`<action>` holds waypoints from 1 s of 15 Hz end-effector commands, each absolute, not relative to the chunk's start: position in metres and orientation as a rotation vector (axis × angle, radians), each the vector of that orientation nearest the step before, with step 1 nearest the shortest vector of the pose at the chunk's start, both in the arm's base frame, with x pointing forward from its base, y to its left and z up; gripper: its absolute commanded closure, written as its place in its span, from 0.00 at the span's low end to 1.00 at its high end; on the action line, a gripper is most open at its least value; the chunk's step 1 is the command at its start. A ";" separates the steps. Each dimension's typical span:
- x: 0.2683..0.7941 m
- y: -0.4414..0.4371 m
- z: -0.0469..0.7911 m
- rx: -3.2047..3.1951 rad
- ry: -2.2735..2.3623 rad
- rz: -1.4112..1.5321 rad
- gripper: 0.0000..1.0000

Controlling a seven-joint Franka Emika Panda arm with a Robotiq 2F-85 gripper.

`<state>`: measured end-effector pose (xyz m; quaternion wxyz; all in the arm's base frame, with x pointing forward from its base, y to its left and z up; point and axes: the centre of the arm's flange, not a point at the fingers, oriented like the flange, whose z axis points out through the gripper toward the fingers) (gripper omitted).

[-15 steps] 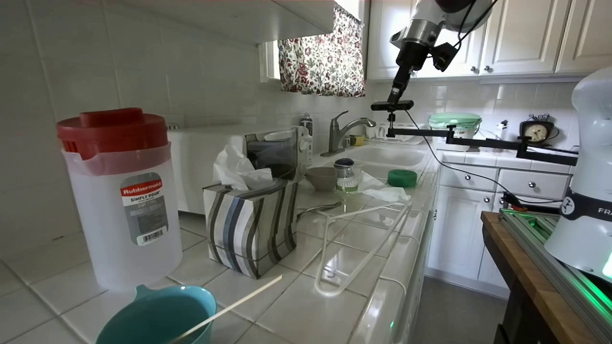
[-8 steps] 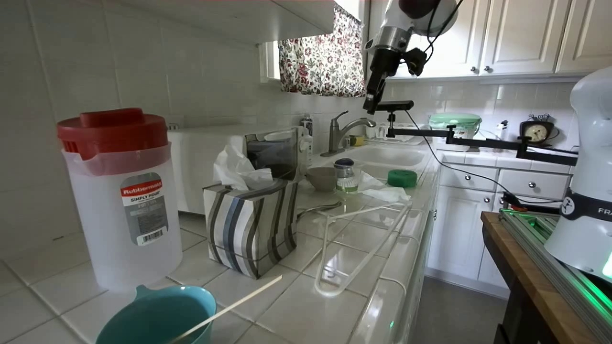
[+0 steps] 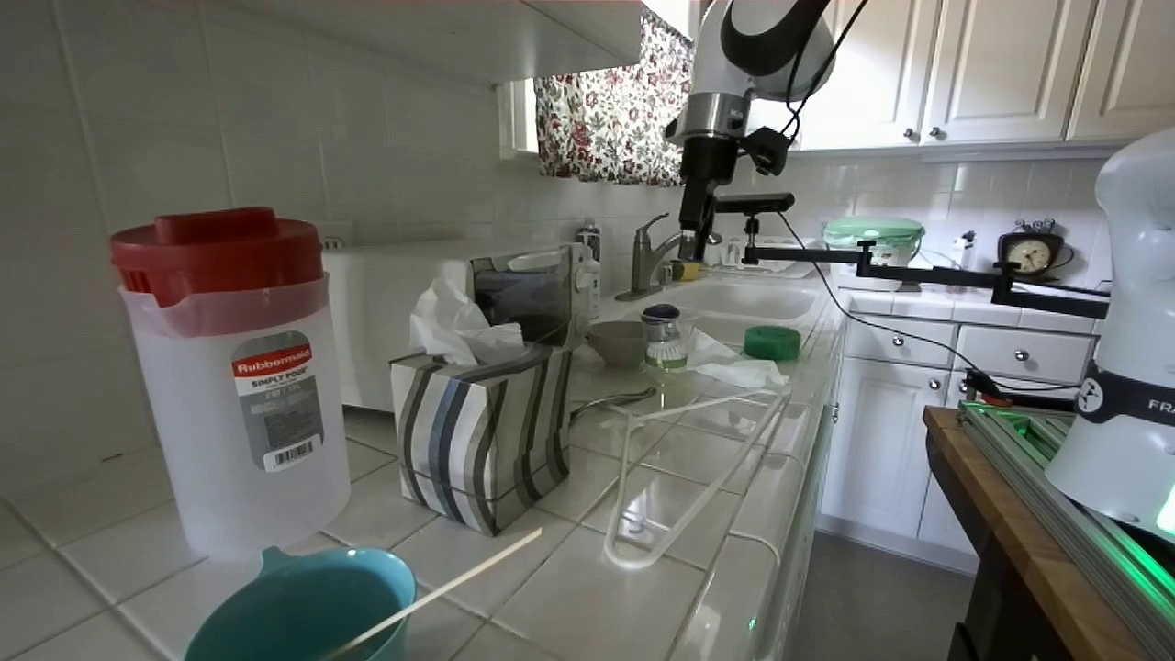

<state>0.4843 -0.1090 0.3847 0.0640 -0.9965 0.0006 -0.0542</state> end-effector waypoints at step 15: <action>0.489 -0.113 0.372 -3.033 0.007 -0.165 0.00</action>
